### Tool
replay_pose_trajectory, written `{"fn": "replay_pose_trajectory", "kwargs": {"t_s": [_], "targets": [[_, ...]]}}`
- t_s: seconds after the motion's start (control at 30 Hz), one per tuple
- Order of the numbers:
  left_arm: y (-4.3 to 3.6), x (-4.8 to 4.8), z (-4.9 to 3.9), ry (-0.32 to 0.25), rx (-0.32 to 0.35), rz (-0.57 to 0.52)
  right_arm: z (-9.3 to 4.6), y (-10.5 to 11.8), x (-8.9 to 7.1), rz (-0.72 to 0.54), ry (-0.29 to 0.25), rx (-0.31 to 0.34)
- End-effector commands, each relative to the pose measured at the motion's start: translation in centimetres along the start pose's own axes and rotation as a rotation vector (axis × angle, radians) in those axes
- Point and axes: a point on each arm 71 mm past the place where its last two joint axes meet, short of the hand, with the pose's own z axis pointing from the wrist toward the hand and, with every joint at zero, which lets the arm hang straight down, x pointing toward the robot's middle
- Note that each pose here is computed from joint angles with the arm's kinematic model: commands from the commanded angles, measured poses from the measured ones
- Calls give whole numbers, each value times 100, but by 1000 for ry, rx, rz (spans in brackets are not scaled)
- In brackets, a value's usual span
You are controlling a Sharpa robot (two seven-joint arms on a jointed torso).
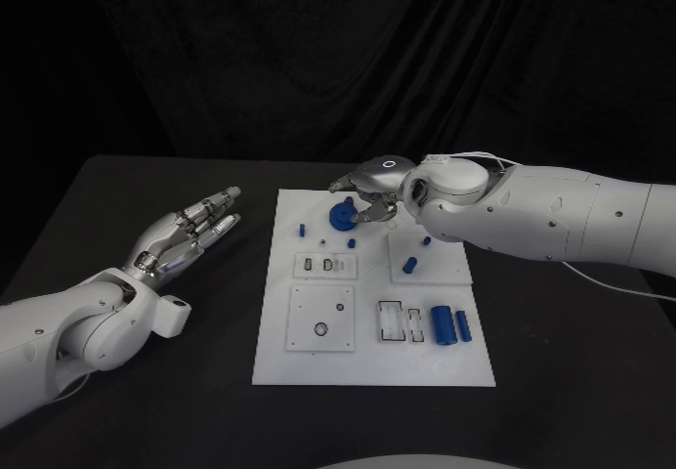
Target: Assemble the parts on the task board
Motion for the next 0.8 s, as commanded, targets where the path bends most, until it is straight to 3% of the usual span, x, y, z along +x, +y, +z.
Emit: {"fn": "replay_pose_trajectory", "kwargs": {"t_s": [0.03,0.8], "targets": [[-122,10,-4,11,167,-7,-23,-15,-1,-1,-21,7],[-121,17,2,18,172,-13,-103,-130,168,5,79,37]]}}
